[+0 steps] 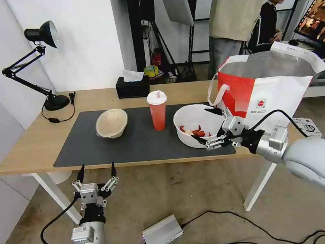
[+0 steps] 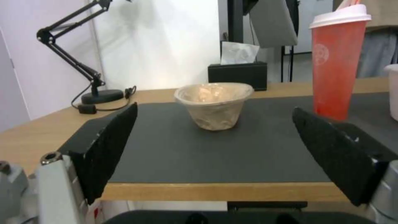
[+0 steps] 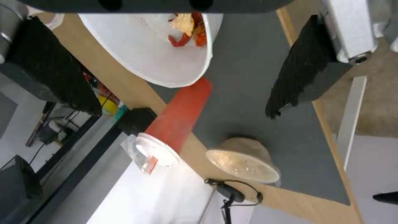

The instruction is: Pick up the trash from the table and place it into the takeout bag.

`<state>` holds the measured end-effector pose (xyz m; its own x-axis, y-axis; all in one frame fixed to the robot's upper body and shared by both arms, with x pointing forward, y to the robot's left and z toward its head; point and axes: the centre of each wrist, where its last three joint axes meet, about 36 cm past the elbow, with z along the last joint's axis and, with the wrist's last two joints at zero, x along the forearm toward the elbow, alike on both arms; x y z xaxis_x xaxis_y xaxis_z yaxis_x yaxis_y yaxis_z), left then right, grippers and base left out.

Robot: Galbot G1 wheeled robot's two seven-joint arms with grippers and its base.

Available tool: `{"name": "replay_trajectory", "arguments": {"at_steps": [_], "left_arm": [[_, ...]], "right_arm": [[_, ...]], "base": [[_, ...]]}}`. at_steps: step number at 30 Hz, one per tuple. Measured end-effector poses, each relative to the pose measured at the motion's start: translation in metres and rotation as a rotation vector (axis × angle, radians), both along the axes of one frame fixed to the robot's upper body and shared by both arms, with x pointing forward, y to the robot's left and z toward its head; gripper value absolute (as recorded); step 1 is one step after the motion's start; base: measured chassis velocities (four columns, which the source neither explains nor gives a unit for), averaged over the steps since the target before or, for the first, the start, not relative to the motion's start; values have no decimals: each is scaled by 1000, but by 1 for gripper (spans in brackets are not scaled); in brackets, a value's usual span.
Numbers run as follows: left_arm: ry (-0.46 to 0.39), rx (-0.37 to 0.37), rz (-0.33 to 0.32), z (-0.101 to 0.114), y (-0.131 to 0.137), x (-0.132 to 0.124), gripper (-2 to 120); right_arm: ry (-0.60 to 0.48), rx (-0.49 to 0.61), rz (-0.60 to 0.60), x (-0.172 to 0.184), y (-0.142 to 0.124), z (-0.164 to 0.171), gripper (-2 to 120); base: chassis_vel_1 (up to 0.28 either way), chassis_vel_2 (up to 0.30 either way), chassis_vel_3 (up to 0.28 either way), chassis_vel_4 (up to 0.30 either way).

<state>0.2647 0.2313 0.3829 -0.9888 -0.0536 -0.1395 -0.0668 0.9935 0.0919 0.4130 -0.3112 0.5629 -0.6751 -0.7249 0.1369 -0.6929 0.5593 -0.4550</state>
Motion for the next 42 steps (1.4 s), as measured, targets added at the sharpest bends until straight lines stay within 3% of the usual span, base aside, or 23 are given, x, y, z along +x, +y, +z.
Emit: {"name": "replay_trajectory", "arguments": {"at_steps": [5,8,14,42], "left_arm": [[-1,-2,-6,-2,-1,0,100],[-3,1,-7,-1,0,1,100],[-2,2,-14,-3,0,3,100],[7,3,-25,-11,0,6,100]], "right_arm": [[27,-26,8,8,-3,1,100],[97,-90,7,27,-14,4,100],[191,-108,-9,35,-25,-7,99],[243,-122,-22,56,-29,-30,99]], "base": [[0,0,0,0],[0,0,0,0],[0,0,0,0],[0,0,0,0]]}}
